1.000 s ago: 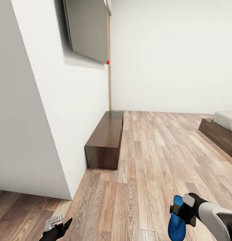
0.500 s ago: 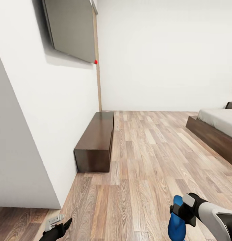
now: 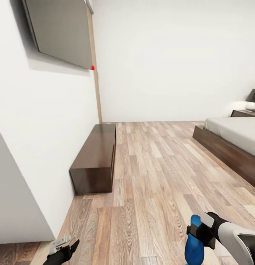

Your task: In the bedroom, move the book from the bed onto either nightstand, and place the two sandals side by side next to the bed.

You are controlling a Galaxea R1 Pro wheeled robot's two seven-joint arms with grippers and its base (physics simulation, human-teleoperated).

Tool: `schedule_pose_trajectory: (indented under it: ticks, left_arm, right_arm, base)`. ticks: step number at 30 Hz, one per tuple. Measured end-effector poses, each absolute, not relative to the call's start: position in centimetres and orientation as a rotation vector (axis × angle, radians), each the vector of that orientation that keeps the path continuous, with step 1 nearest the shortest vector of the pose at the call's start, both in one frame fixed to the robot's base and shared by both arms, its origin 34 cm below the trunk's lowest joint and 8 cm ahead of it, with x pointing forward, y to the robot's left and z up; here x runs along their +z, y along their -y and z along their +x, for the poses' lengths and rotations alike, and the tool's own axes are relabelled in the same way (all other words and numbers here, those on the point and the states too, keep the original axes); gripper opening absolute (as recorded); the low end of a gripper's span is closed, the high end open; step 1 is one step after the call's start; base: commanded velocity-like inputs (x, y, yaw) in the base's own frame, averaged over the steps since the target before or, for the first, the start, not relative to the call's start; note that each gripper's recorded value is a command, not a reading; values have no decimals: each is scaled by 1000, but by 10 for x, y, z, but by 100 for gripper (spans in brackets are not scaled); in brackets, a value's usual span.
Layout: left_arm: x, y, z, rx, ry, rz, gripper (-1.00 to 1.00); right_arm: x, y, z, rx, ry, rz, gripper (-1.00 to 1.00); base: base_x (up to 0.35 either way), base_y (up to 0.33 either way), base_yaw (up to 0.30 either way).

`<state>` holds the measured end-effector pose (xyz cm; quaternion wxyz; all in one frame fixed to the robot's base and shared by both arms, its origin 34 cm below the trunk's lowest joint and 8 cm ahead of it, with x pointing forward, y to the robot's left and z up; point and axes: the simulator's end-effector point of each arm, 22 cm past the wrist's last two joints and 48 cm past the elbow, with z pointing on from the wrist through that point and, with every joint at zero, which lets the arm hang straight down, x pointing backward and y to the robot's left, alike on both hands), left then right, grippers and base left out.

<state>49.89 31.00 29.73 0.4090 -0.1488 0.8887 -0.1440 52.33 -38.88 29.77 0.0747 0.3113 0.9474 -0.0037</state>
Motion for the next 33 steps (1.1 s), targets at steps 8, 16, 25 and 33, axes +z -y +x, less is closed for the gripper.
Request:
schedule_pose_trajectory:
  ticks: [8,16,25,33]
  left_arm:
    - [297,-310,499,-362,-2239,-374,100]
    - [297,-310,499,-362,-2239,-374,100]
    - [297,-310,499,-362,-2238,-375,100]
    - [297,-310,499,-362,-2238,-374,100]
  right_arm:
    - [298,389,523,-10,-2843,933,-100]
    - [298,390,523,-13,-2843,934,-100]
    - [298,389,524,-10,-2841,935,-100]
    - [298,390,524,-10,-2841,935,-100]
  base:
    - [8,0,-25]
    - [0,0,-1]
    - [0,0,-22]
    - [0,0,-194]
